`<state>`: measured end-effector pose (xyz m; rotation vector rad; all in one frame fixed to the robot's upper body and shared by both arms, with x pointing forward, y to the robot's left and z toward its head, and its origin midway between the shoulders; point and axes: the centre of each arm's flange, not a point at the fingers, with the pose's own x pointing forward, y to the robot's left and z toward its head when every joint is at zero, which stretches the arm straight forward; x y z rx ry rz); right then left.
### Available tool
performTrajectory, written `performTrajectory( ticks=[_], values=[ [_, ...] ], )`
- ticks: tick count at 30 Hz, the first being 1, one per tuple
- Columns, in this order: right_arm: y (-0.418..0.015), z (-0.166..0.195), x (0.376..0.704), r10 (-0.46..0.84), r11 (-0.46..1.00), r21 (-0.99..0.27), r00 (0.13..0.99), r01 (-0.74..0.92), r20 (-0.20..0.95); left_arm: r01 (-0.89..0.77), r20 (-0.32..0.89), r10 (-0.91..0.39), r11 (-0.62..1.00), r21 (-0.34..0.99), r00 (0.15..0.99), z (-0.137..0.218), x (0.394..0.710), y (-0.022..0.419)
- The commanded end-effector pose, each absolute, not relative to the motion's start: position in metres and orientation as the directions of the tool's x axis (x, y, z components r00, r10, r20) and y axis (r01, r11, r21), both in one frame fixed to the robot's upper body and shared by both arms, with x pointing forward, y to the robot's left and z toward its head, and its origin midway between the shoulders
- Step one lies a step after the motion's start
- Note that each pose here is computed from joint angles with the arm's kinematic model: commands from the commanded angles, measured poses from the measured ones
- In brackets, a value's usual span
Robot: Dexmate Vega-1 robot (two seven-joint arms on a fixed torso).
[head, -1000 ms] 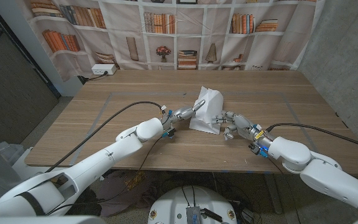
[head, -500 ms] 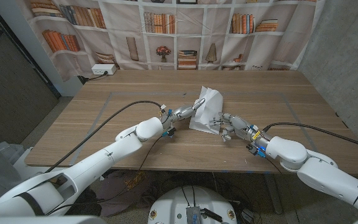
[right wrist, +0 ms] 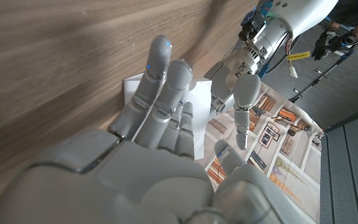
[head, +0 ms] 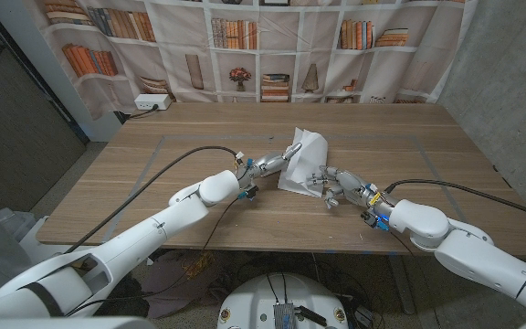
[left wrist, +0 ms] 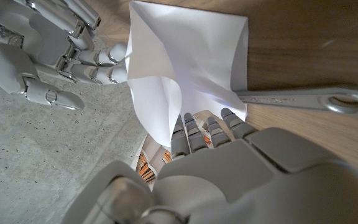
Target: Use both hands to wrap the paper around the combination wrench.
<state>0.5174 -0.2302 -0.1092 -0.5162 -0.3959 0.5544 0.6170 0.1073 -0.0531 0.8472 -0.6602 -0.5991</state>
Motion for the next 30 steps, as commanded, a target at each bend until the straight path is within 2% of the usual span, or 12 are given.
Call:
performTrajectory(
  ticks=[1,17,21,30],
  values=[
    [-0.230,-0.111,0.520,0.590,0.717,-0.572,0.784,-0.399,0.193,0.170,0.320,-0.684,0.547,0.820,0.655,-0.048,0.607,0.116],
    [-0.231,-0.118,0.525,0.589,0.715,-0.563,0.791,-0.414,0.166,0.028,0.456,-0.594,0.628,0.778,0.663,-0.032,0.579,0.140],
    [-0.231,-0.119,0.526,0.589,0.712,-0.566,0.792,-0.415,0.160,0.023,0.426,-0.613,0.587,0.809,0.665,-0.032,0.578,0.136],
    [-0.233,-0.120,0.526,0.573,0.721,-0.566,0.803,-0.400,0.162,0.032,0.447,-0.610,0.613,0.790,0.654,-0.033,0.576,0.136]
  ],
)
